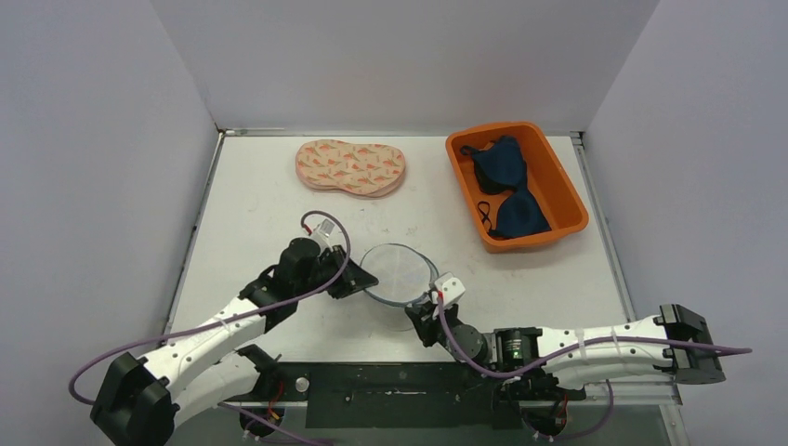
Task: Unzip the laundry bag and remove the bra
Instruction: Unzip the laundry bag at the center of the board.
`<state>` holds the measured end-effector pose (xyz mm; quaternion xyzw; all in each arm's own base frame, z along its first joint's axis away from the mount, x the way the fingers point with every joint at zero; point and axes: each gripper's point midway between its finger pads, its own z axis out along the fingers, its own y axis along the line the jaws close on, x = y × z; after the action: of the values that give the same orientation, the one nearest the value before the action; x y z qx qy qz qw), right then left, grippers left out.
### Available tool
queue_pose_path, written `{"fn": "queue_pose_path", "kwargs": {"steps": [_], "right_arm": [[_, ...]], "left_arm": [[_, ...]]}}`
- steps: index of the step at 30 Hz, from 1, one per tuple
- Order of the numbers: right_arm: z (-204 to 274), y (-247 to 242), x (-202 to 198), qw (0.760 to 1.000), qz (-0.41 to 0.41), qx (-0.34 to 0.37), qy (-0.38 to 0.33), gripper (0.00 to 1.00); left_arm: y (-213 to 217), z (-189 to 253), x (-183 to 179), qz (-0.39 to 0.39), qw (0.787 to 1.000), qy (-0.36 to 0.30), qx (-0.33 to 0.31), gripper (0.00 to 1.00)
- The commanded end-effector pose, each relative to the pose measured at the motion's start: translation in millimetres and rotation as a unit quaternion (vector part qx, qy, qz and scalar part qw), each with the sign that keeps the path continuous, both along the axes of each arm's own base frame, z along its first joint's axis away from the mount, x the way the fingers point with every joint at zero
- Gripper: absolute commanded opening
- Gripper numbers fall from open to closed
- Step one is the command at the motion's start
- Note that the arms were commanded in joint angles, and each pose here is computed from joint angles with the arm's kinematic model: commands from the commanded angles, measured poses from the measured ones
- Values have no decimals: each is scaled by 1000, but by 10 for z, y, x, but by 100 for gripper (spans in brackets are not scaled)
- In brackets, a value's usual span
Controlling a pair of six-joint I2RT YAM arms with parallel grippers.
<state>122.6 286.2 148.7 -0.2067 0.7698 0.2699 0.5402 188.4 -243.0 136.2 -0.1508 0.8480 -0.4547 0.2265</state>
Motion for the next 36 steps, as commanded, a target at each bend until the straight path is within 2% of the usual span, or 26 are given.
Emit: {"fn": "queue_pose_path", "kwargs": {"steps": [1,3,8,12,16,20,25,30,36], "right_arm": [[142,16,-37,1000,-5,17,-19,5],[132,95,-63,1000,1,16,-18,5],[82,293,-82,1000,8,22,-13,5],[67,475,-61,999,19,27,-4,5],[115,659,-39,999,35,28,-1,5],[133,814,-12,999,48,25,-4,5],[106,959,-19,998,64,20,-3,5],[69,1044,-60,997,79,18,-2,5],[19,1113,-82,996,89,10,0,5]], "left_arm": [[-239,454,296,-52,995,-80,-5,14],[-347,481,393,-74,993,-87,5,19],[-308,210,394,-73,995,-51,36,73],[5,103,219,-47,995,-45,77,99],[382,4,-49,-29,990,-41,132,96],[567,40,-274,-12,991,-39,125,96],[537,146,-394,9,998,-29,58,96],[383,225,-317,38,999,-25,-26,96],[149,216,-278,19,999,-19,-38,96]]}}
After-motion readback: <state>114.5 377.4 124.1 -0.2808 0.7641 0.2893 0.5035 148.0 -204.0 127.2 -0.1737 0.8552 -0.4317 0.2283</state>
